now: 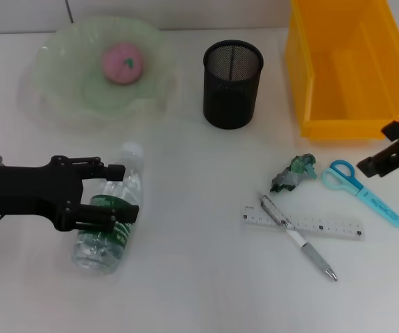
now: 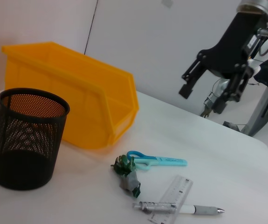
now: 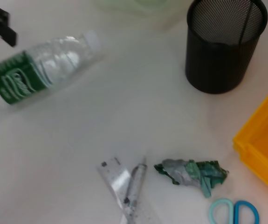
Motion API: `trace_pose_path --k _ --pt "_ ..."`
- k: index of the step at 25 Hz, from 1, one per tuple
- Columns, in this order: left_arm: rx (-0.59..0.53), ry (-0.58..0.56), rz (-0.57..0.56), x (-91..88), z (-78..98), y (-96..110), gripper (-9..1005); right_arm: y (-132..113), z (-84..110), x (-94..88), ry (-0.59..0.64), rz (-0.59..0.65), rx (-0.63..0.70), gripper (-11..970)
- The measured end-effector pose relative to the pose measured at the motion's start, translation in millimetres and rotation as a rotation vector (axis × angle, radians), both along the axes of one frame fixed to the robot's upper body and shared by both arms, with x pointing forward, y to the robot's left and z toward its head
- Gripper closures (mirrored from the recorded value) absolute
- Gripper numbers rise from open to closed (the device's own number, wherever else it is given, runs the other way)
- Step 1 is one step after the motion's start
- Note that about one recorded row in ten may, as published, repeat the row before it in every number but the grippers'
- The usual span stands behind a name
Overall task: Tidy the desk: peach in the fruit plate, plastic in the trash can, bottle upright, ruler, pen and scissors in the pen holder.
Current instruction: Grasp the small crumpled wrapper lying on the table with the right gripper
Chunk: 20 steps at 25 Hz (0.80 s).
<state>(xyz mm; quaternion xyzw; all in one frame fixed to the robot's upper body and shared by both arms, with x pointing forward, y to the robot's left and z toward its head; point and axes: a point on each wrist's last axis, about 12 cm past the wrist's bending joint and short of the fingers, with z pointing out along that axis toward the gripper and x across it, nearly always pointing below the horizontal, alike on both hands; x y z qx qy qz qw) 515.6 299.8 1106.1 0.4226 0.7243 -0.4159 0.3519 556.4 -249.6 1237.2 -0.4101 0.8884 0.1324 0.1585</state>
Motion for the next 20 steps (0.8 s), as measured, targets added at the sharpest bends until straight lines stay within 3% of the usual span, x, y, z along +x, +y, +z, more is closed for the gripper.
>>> trace_pose_path --k 4,11,20 --pt "0.008 0.006 -0.003 -0.1 -2.0 -2 141 21 -20.9 13.4 0.008 -0.016 -0.063 137" --pt "0.022 0.013 0.008 1.4 -6.3 -4 143 38 -50.0 33.5 0.007 -0.071 -0.06 144" --pt "0.033 0.024 0.013 0.5 -13.2 -6 146 60 -78.7 47.3 0.052 -0.054 -0.082 153"
